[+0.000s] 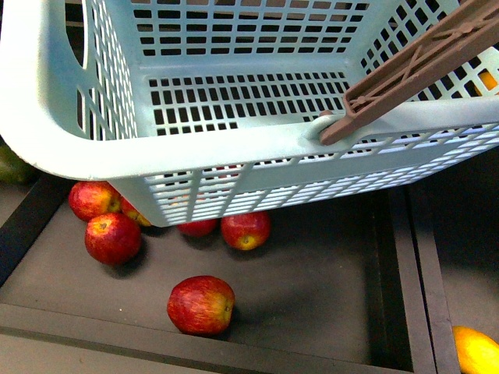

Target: Pick lemon and mango into basket

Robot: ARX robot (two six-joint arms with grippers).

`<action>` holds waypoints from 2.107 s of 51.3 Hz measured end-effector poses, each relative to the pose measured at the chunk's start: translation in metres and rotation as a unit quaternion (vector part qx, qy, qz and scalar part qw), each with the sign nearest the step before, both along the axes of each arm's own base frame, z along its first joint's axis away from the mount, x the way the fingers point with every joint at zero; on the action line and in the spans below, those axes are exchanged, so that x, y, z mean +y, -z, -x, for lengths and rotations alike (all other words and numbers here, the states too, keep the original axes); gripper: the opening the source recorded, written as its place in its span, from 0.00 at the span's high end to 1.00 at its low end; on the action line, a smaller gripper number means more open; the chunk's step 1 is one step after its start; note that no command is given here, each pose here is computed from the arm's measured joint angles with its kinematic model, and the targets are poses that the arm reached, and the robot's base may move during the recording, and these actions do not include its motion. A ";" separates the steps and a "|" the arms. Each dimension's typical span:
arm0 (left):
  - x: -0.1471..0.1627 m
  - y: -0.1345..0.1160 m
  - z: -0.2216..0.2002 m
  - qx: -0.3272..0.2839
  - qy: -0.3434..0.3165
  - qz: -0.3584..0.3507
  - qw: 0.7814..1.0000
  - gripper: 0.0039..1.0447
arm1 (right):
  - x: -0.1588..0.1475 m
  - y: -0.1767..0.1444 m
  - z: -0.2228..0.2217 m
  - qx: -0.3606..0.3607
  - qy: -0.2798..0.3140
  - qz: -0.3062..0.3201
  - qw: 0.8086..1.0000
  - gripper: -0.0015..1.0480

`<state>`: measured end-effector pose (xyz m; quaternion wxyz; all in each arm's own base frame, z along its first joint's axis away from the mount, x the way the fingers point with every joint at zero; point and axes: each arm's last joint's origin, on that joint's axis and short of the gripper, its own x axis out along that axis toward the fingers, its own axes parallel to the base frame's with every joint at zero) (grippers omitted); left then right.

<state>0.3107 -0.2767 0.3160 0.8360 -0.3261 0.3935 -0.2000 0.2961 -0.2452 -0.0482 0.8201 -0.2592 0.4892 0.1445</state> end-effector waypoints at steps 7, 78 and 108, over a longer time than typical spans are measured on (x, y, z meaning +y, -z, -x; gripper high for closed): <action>0.000 0.000 0.000 0.000 0.000 0.000 1.000 0.96 | 0.003 -0.013 0.010 -0.012 0.005 -0.030 0.999 0.41; 0.000 0.000 0.000 0.000 0.000 0.000 1.000 0.96 | 0.284 -0.264 0.002 -0.405 0.025 -0.351 0.844 0.07; 0.000 0.000 0.000 0.001 0.001 0.000 1.000 0.96 | 0.244 -0.250 0.099 -0.482 0.149 -0.262 0.823 0.76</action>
